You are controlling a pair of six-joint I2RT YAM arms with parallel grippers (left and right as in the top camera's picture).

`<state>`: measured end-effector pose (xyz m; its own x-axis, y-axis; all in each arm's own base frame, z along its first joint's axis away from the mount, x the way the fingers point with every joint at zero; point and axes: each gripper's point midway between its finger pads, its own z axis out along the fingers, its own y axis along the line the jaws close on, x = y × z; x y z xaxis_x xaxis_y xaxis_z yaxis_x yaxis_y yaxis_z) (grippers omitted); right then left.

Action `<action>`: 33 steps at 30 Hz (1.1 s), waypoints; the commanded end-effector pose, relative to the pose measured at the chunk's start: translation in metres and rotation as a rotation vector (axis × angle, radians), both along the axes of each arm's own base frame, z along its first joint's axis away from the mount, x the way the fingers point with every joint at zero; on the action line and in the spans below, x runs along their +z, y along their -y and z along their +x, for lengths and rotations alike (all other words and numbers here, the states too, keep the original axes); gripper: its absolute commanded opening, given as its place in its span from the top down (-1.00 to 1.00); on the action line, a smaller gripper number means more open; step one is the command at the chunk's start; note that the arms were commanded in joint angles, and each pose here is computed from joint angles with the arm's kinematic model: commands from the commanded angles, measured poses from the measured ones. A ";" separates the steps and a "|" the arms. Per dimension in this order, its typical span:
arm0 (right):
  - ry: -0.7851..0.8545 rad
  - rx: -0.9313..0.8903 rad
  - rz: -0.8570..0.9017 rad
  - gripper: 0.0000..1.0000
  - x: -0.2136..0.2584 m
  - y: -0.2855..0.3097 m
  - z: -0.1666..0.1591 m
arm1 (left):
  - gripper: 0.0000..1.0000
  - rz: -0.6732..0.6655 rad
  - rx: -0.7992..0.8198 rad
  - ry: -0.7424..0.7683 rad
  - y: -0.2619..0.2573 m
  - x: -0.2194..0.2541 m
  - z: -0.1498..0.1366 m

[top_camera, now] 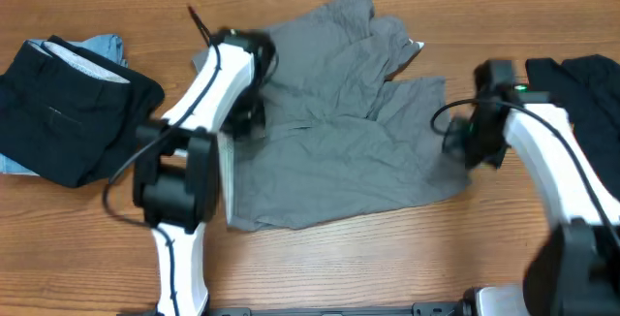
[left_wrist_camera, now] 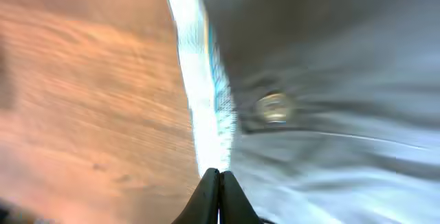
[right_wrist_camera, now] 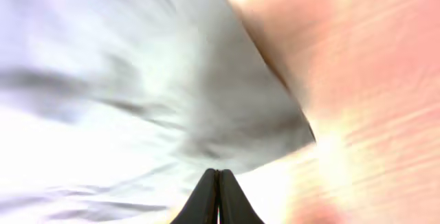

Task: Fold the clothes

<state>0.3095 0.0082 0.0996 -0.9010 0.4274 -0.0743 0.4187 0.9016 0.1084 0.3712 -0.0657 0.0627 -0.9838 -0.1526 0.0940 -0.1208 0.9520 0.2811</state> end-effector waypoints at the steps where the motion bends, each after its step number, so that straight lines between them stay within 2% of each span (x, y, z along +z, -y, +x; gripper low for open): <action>1: 0.346 0.123 0.009 0.92 0.079 -0.011 0.056 | 0.92 -0.129 -0.024 0.372 0.026 0.102 0.047; 3: 0.513 0.266 0.076 0.92 0.102 -0.031 0.086 | 0.92 -0.179 -0.023 0.474 0.033 0.120 0.064; 8: 0.779 0.352 0.075 0.92 0.119 -0.042 0.157 | 0.92 -0.257 -0.025 0.551 0.049 0.113 0.091; 10: 0.869 0.369 0.060 0.92 0.111 -0.045 0.192 | 0.92 -0.324 -0.033 0.556 0.062 0.105 0.100; 12: 0.956 0.497 0.040 0.92 0.088 -0.062 0.225 | 0.92 -0.344 -0.037 0.573 0.069 0.094 0.113; 14: 0.985 0.543 0.029 0.92 0.062 -0.074 0.244 | 0.92 -0.347 -0.044 0.585 0.071 0.089 0.120; 19: 1.005 0.596 0.053 0.92 0.014 -0.108 0.262 | 0.92 -0.356 -0.049 0.617 0.076 0.077 0.136; 25: 1.038 0.649 0.012 0.92 -0.005 -0.121 0.271 | 0.92 -0.347 -0.051 0.589 0.079 0.041 0.148; 30: 0.977 0.684 -0.015 0.92 -0.035 -0.118 0.267 | 0.92 -0.331 -0.045 0.530 0.081 -0.006 0.153; 33: 0.929 0.687 -0.012 0.92 -0.058 -0.117 0.264 | 0.92 -0.327 -0.044 0.516 0.081 -0.017 0.153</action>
